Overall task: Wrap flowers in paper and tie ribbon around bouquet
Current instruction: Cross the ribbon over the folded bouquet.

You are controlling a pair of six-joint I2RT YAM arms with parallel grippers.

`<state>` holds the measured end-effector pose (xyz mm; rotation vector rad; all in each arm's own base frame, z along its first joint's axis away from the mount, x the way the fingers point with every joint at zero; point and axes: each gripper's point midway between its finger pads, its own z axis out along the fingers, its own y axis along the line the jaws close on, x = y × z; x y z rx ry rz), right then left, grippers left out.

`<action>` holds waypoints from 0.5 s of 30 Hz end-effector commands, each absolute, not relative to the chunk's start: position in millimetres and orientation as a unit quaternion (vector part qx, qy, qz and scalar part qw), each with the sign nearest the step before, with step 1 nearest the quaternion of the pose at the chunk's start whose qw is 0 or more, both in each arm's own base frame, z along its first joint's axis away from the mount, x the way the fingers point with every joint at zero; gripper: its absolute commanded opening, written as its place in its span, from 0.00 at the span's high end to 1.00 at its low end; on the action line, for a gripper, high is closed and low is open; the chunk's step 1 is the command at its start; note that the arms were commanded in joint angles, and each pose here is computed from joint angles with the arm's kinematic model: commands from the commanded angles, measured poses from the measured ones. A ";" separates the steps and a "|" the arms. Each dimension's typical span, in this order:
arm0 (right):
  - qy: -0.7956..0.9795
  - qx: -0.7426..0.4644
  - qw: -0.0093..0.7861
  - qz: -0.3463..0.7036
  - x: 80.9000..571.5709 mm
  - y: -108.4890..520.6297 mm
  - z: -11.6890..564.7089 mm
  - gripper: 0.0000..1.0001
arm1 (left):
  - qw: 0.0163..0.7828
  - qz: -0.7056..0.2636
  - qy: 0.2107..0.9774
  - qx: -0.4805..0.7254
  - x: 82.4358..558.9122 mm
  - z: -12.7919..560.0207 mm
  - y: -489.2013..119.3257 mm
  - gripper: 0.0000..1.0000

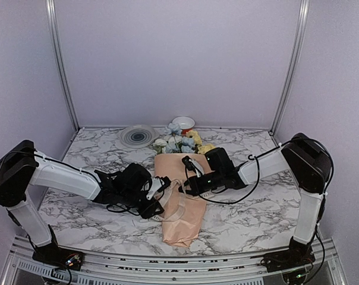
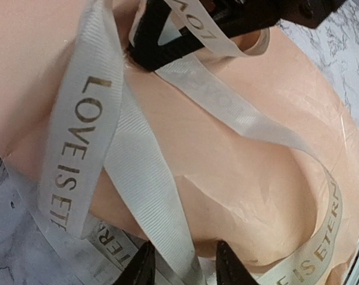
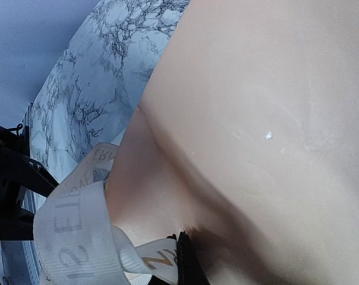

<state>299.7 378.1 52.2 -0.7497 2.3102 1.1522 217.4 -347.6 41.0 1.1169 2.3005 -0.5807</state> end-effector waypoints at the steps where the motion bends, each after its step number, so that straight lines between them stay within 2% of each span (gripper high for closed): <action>1: 0.839 -0.269 0.235 0.410 310.2 378.2 59.1 1.00 | 0.235 -0.198 0.852 0.425 214.0 33.2 -346.0 0.81; 2: 0.840 -0.268 0.235 0.410 310.3 378.0 58.9 1.00 | 0.236 -0.197 0.851 0.426 214.5 33.1 -346.8 0.94; 3: 0.839 -0.268 0.236 0.410 310.7 378.1 59.2 1.00 | 0.238 -0.199 0.850 0.426 215.3 34.3 -347.8 1.00; 15: 0.844 -0.269 0.243 0.396 314.1 375.3 64.2 1.00 | 0.295 -0.193 0.840 0.412 228.6 60.9 -347.0 1.00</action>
